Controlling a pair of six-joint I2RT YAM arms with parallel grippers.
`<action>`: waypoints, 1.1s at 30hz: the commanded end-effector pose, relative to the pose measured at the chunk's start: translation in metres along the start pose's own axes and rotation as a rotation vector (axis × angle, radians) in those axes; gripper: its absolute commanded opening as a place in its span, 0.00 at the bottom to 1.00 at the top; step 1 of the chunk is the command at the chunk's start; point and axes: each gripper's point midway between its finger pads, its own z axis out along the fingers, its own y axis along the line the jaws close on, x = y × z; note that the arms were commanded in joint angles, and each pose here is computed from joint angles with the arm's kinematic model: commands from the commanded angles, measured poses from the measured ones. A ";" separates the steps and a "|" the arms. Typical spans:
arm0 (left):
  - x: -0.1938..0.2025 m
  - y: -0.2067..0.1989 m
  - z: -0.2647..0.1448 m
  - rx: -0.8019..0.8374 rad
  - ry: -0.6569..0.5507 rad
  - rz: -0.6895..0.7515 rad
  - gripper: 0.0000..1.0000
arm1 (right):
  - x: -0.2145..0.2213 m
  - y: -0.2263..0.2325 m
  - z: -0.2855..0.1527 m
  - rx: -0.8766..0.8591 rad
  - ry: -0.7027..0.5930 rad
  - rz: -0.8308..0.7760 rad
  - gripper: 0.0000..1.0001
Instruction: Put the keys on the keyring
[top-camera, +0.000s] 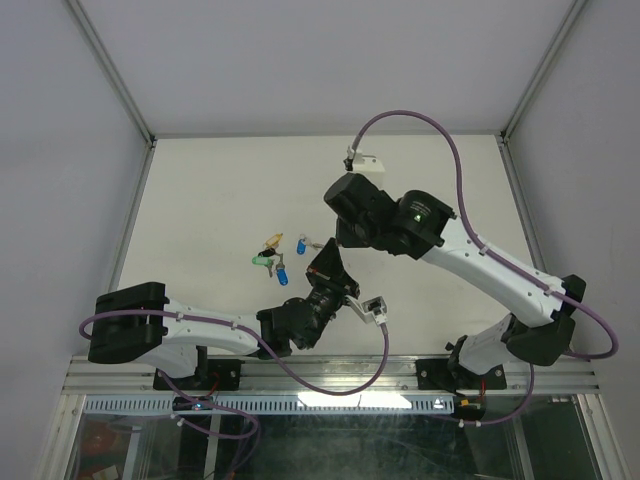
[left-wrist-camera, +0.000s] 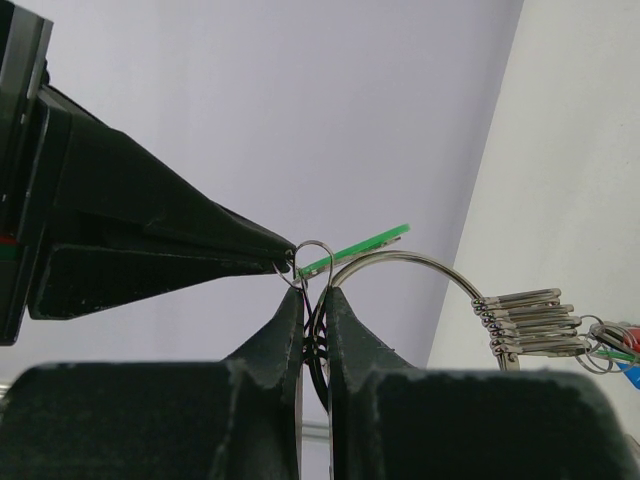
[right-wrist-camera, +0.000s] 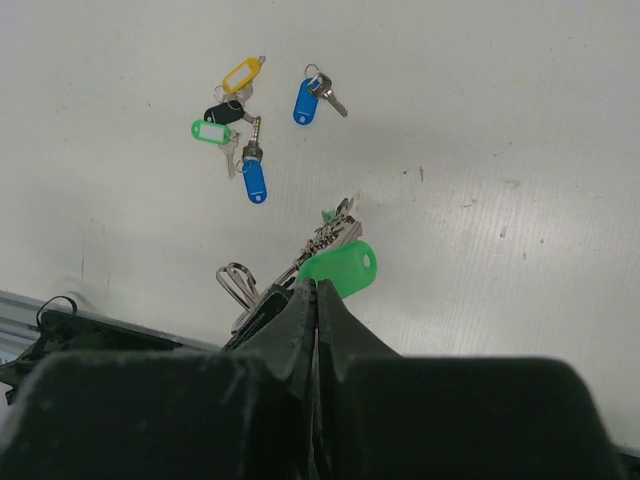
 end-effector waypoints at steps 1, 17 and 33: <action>0.000 0.018 0.001 -0.049 0.005 -0.079 0.00 | -0.003 0.006 -0.006 0.019 -0.004 -0.038 0.00; 0.003 0.018 0.004 -0.051 0.022 -0.079 0.00 | -0.001 -0.008 -0.012 0.122 -0.014 -0.090 0.00; 0.005 0.019 0.004 -0.054 0.032 -0.081 0.00 | -0.002 -0.021 -0.017 0.176 -0.022 -0.102 0.00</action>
